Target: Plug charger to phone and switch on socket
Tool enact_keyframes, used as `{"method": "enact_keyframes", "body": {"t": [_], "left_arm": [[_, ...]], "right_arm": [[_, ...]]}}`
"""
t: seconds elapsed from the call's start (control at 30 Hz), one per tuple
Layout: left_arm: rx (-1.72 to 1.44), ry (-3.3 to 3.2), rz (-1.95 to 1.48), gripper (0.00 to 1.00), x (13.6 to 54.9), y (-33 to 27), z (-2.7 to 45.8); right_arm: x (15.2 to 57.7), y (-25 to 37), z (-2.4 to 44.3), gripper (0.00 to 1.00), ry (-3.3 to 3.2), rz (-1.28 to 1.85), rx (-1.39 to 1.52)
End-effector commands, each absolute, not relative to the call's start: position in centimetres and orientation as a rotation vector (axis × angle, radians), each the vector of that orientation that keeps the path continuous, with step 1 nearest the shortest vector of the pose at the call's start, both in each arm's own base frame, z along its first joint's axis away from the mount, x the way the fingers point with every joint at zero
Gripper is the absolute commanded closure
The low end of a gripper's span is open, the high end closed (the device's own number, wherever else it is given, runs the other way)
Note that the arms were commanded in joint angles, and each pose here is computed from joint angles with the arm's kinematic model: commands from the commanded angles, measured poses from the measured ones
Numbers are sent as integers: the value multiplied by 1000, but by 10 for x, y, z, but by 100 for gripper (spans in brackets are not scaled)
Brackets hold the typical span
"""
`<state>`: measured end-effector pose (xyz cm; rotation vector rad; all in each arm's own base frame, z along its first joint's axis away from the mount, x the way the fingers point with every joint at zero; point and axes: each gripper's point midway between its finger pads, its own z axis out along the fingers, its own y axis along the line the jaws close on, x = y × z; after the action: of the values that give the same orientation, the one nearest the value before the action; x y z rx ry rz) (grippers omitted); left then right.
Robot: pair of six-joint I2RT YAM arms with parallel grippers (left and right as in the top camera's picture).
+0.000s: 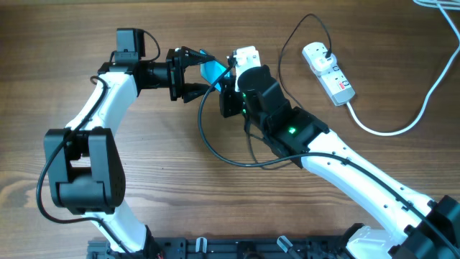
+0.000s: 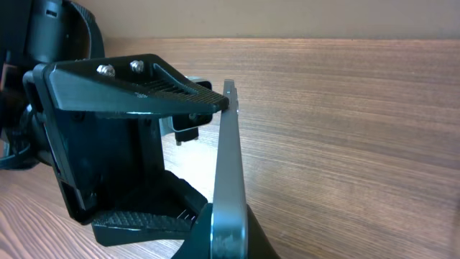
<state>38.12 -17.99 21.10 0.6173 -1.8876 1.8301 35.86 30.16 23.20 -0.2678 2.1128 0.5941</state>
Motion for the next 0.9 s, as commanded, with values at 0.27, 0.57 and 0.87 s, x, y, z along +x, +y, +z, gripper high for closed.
{"method": "enact_keyframes", "body": {"t": [0.27, 0.57, 0.87], "left_arm": [[631, -2004, 1852, 0, 391, -178, 215], [696, -1921, 1805, 25, 400, -189, 228], [576, -1949, 1843, 24, 402, -219, 249]], "right_arm": [[374, 266, 282, 96, 1980, 772, 449], [349, 262, 271, 95, 1771, 1353, 1618], [351, 260, 270, 96, 1758, 1341, 1622]]}}
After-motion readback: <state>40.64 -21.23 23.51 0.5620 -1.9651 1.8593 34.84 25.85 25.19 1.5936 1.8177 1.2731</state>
